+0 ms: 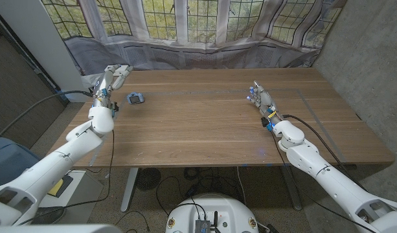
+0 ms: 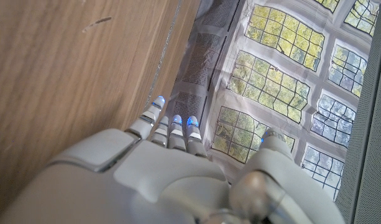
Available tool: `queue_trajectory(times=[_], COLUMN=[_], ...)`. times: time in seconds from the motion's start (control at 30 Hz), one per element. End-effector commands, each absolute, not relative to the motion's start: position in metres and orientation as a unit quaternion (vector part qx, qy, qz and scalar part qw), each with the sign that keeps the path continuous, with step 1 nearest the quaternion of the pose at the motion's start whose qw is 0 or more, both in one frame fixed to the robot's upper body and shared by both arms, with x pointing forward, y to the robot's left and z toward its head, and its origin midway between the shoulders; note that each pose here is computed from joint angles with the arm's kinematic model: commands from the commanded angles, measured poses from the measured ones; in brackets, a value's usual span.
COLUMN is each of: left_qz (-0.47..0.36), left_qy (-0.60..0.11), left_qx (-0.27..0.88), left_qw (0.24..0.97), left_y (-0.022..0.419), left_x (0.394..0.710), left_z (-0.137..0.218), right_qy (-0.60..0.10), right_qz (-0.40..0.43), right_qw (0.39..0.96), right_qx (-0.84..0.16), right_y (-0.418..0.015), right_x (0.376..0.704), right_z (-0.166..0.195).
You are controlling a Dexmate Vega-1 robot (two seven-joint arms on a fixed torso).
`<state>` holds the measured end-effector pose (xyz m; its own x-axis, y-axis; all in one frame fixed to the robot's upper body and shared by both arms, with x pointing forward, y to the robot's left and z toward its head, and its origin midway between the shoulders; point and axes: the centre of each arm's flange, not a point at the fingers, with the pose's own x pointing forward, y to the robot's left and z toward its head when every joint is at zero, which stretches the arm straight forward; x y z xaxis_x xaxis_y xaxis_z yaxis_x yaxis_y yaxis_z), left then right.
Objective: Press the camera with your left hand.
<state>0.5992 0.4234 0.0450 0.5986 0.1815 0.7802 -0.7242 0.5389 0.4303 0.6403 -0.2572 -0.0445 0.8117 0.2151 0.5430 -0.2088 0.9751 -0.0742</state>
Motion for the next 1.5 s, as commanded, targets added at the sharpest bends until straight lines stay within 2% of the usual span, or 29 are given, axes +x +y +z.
queue_trajectory(times=[0.03,0.67,1.5], left_qz=[0.271,0.242,0.245], left_qy=[-0.289,-0.221,-0.156], left_qx=[0.434,0.488,0.59], left_qw=[0.809,0.809,0.753], left_y=[0.423,0.416,0.412], left_x=[0.599,0.607,0.616], left_z=[0.056,0.082,0.108], right_qy=[-0.285,-0.282,-0.288], right_qz=[0.111,0.107,0.096], right_qw=[0.952,0.953,0.953], right_qx=[-0.007,-0.005,0.002], right_y=[-0.258,-0.268,-0.269], right_x=[0.637,0.634,0.628], right_z=[-0.048,-0.053,-0.058])
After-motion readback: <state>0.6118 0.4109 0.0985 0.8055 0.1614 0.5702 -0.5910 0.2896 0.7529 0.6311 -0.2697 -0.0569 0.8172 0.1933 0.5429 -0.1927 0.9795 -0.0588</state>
